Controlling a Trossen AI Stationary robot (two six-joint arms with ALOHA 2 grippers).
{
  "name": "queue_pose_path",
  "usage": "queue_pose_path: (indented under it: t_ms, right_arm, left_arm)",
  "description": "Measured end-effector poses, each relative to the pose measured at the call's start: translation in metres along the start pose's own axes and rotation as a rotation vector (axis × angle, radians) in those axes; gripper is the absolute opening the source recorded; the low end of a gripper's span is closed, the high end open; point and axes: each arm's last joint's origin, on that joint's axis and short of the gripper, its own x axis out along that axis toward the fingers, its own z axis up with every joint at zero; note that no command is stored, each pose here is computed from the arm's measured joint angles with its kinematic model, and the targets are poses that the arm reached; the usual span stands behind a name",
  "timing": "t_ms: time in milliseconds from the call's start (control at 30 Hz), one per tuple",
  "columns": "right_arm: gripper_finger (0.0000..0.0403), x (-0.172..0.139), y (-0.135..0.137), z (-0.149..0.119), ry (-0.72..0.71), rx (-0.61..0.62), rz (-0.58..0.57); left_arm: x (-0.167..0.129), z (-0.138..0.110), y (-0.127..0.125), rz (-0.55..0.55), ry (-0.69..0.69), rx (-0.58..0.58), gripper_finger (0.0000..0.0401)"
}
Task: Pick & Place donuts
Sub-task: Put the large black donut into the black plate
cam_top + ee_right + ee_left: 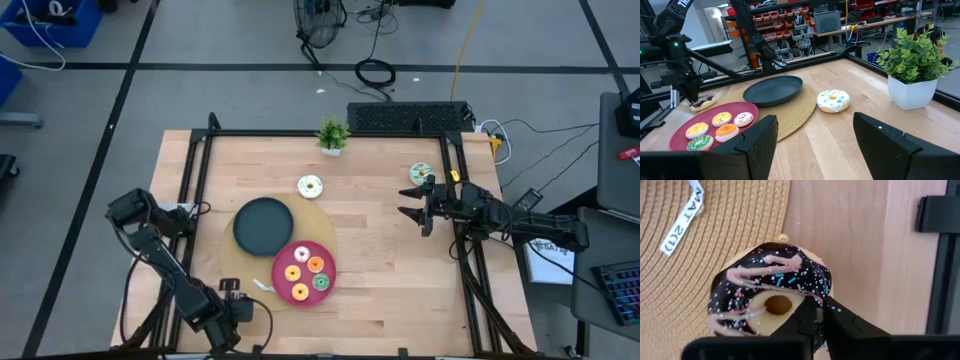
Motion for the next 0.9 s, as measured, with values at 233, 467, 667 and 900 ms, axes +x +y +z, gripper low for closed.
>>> queue_pose_path:
  t_ms: [233,467,667,900]
  right_arm:
    - [0.0247,0.000,0.000,0.000,0.000,0.000,0.000]
    - [0.0247,0.000,0.000,0.000,0.000,0.000,0.000]
    - [0.0247,0.000,0.000,0.000,0.000,0.000,0.000]
    - [0.0247,0.000,0.000,0.000,0.000,0.000,0.000]
  left_arm:
    - [-0.028,0.014,-0.007,-0.063,-0.100,0.030,0.0031]
    - [-0.066,0.032,-0.008,0.009,-0.272,0.139,0.0020]
    - [-0.085,0.051,0.011,0.186,-0.350,0.211,0.0036]
    - [-0.085,0.078,0.055,0.375,-0.280,0.211,0.0008]
